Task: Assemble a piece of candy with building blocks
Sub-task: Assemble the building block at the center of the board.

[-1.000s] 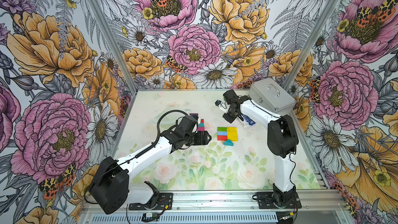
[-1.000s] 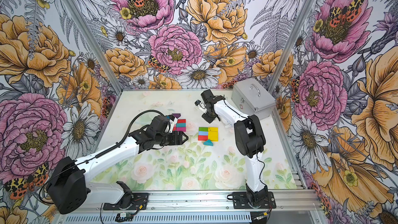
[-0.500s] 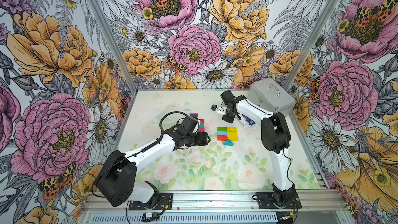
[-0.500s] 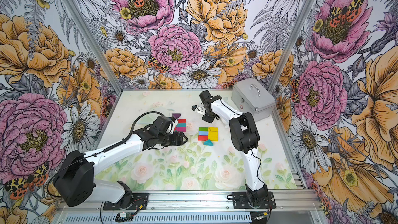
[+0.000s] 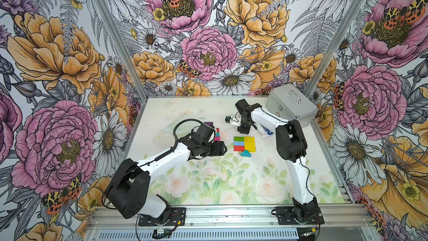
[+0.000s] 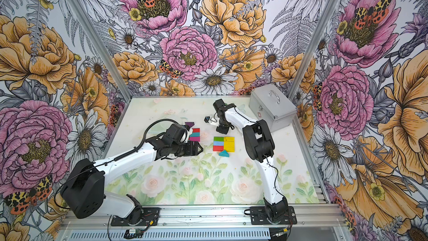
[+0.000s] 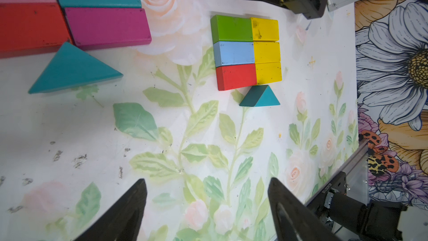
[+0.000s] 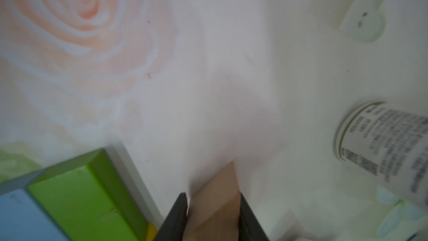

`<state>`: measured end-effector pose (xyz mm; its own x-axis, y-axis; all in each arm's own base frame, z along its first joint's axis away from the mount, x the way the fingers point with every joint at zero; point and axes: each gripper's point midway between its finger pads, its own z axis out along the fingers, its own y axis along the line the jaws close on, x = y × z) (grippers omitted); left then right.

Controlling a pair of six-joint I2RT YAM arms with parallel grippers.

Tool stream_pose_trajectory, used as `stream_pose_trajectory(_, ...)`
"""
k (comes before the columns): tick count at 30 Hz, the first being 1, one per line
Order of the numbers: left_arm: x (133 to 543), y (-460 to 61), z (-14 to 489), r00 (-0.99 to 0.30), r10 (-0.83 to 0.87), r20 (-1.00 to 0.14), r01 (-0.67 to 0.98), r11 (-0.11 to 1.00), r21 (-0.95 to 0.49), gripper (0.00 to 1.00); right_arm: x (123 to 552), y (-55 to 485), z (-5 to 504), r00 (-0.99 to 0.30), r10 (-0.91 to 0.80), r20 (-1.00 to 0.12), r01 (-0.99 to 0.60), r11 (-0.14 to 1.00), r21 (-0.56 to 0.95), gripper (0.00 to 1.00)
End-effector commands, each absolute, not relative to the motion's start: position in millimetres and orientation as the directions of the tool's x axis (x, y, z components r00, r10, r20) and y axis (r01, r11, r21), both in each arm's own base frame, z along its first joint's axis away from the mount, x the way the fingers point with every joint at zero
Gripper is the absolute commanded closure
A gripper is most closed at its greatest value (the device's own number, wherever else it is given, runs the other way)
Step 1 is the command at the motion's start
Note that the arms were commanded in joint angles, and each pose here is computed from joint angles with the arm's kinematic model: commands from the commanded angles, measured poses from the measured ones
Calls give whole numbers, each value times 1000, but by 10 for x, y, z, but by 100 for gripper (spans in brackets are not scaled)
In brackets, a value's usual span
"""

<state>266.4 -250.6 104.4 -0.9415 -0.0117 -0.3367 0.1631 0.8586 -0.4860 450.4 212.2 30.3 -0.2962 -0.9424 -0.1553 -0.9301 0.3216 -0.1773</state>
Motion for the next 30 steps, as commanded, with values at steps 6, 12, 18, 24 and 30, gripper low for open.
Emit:
stream_pose_trajectory(6, 2724, -2624, 1113, -932, 25, -360, 210, 850, -483, 17, 4538, 2117, 270, -288, -945, -158, -936, 312, -162, 64)
stream_pose_trajectory(12, 2745, -2654, 1114, -932, 29, -361, 214, 849, -483, 17, 4561, 2105, 316, -299, -937, -182, -932, 327, -154, 55)
stream_pose_trajectory(18, 2744, -2687, 1097, -933, 39, -358, 219, 850, -479, 17, 4587, 2156, 416, -307, -924, -229, -928, 344, -142, 49)
stream_pose_trajectory(24, 2742, -2721, 1056, -933, 51, -356, 225, 855, -467, 17, 4649, 2261, 494, -322, -902, -286, -922, 368, -120, 49)
stream_pose_trajectory(30, 2741, -2713, 1036, -933, 52, -357, 224, 859, -460, 17, 4655, 2238, 379, -338, -903, -264, -919, 377, -113, 52)
